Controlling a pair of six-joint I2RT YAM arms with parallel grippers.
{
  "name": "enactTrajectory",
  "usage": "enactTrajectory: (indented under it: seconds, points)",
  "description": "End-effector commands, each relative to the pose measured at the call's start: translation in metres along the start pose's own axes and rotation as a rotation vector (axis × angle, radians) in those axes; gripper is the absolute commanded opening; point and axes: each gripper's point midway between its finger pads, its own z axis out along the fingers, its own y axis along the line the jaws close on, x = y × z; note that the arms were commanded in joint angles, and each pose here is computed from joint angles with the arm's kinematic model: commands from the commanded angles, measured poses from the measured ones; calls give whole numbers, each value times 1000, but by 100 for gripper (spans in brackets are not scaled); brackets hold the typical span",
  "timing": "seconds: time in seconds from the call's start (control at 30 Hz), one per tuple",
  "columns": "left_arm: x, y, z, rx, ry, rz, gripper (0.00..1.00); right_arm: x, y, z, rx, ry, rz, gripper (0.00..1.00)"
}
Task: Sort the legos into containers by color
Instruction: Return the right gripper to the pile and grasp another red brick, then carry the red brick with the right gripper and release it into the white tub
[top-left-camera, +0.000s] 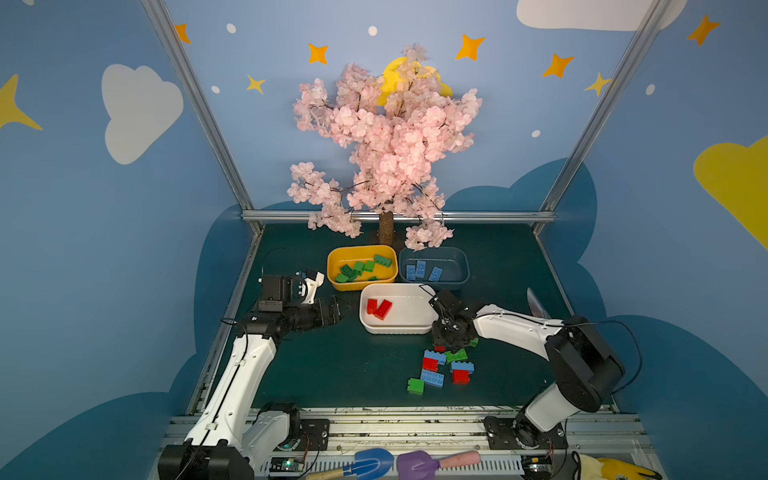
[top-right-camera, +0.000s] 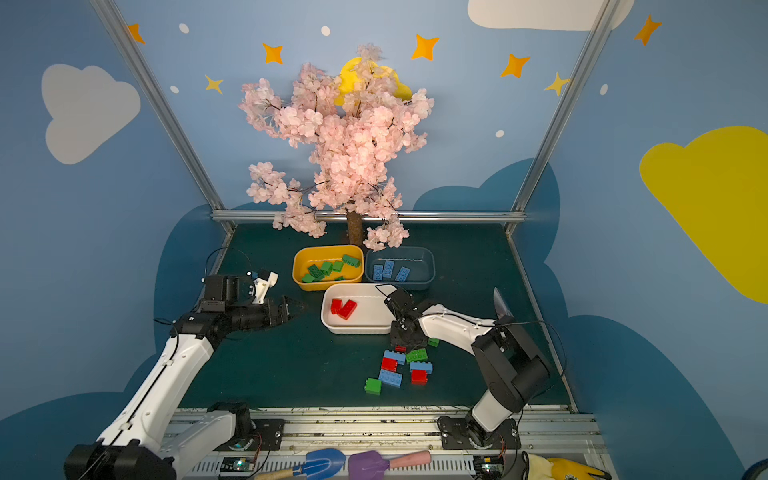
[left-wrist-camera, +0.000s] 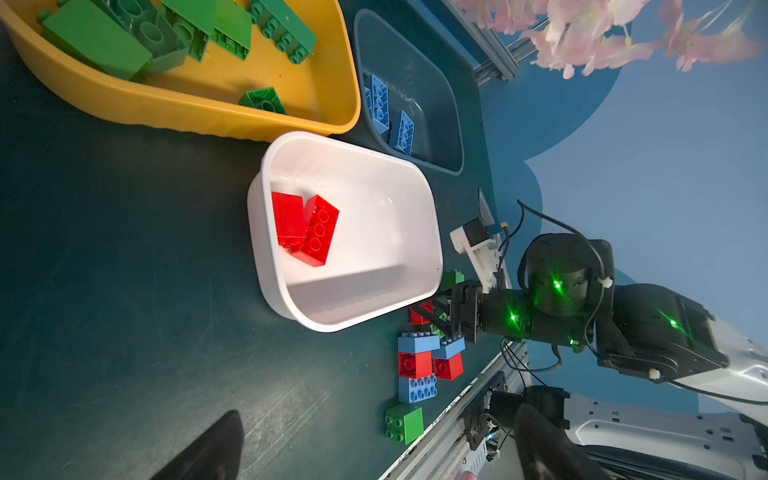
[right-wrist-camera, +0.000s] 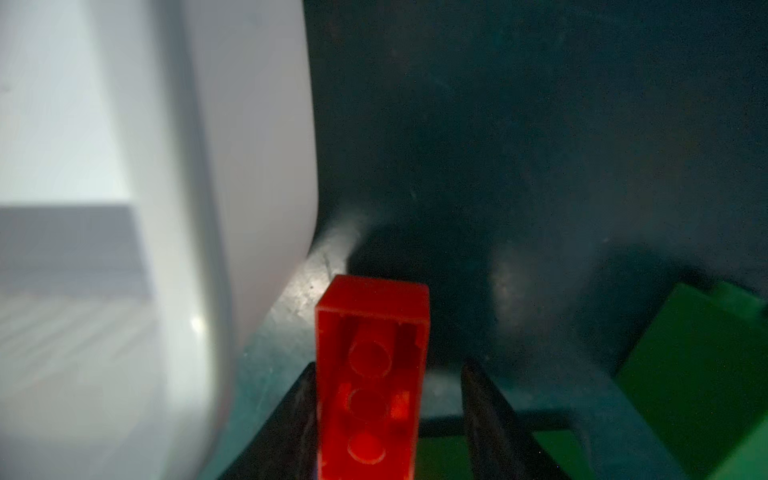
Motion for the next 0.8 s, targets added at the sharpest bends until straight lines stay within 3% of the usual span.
enactTrajectory:
  seconds: [0.0,0.27,0.43,0.6,0.77]
  points:
    - [5,0,-1,11,4,1,100,-3,-6,0,79,-22,-38,50]
    - [6,-1,-2,9,4,6,100,-10,-23,-28,132,-85,-50,23]
    - [4,-4,-4,12,2,15,99,-26,-28,-72,79,-170,-42,20]
    - [0,-5,-4,13,0,18,99,-57,27,-111,-147,-264,-126,19]
    - [-1,-6,-4,13,-4,18,100,-76,88,-115,-287,-233,-137,21]
